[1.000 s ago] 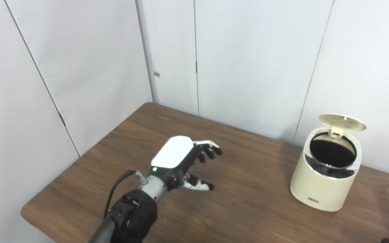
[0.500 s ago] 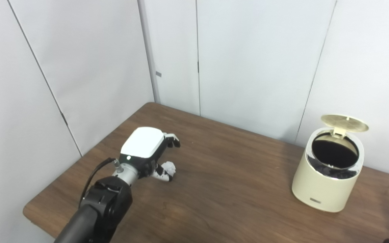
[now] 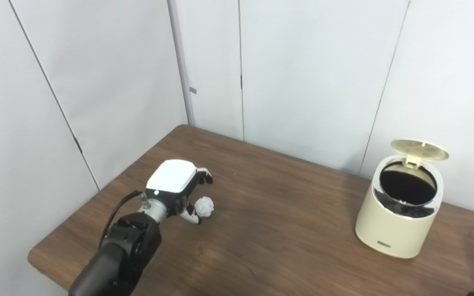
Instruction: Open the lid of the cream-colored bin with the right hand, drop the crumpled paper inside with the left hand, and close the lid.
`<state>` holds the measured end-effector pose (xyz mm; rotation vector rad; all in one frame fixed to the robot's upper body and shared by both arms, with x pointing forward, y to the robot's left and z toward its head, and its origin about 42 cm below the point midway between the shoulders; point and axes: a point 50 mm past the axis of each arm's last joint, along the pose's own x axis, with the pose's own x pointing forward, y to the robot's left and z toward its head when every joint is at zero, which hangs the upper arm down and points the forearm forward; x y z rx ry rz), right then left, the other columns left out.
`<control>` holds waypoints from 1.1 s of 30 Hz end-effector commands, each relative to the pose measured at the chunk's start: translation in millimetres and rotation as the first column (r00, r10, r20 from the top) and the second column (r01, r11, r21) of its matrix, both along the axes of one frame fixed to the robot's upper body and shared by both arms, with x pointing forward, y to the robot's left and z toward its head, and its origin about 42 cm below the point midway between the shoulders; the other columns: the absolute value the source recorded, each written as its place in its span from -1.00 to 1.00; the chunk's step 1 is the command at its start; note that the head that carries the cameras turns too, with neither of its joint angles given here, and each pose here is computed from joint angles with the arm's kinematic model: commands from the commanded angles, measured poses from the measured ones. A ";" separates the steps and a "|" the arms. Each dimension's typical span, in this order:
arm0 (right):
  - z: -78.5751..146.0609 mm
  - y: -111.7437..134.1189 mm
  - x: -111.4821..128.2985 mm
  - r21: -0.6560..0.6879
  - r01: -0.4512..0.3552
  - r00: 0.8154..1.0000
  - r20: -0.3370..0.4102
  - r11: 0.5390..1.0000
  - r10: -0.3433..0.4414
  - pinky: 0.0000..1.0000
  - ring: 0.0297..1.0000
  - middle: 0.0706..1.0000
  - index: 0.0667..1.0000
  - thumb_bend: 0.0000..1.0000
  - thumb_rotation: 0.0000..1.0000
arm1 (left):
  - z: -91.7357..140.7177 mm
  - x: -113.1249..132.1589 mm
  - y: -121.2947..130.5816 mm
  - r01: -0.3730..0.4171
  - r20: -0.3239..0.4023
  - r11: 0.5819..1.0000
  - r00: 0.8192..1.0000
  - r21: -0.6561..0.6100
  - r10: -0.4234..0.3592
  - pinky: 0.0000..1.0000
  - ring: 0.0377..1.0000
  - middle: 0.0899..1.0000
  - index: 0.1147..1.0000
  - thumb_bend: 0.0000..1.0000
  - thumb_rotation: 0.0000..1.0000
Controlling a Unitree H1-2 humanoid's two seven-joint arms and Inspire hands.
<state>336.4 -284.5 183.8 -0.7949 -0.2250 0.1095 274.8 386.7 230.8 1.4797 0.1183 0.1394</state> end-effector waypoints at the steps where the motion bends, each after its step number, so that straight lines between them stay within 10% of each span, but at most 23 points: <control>1: 18.5 0.2 4.4 -0.009 -0.014 0.997 0.078 1.000 0.014 0.40 0.92 1.00 1.00 0.75 0.20 | 16.9 8.8 4.5 0.001 0.060 0.999 0.998 0.045 -0.004 0.03 0.27 0.38 0.37 0.66 -0.97; 10: 15.1 0.1 1.0 0.000 -0.013 0.997 0.074 1.000 0.013 0.13 0.90 1.00 1.00 0.76 0.28 | 4.2 20.4 6.0 0.016 0.048 0.998 0.999 0.054 -0.019 0.07 0.26 0.31 0.30 0.56 -0.98; 23: 14.3 -0.3 -2.9 -0.003 -0.011 0.997 0.074 1.000 0.012 0.52 0.95 1.00 1.00 0.67 0.25 | -7.4 28.9 13.2 -0.008 -0.005 0.996 1.000 0.087 0.009 0.00 0.19 0.27 0.31 0.52 -0.98; 30: 14.6 -1.8 -4.3 0.005 -0.015 0.997 0.072 1.000 0.014 0.33 0.94 1.00 1.00 0.66 0.23 | -14.4 30.8 15.4 -0.021 -0.030 0.996 0.999 0.082 0.023 -0.06 0.16 0.25 0.26 0.51 -1.00; 33: 15.7 -3.3 -4.2 0.001 -0.012 0.997 0.076 1.000 0.012 0.61 0.98 1.00 1.00 0.64 0.23 | -18.1 32.0 17.1 -0.017 -0.036 0.998 0.999 0.065 0.019 -0.18 0.01 0.13 0.22 0.52 -1.00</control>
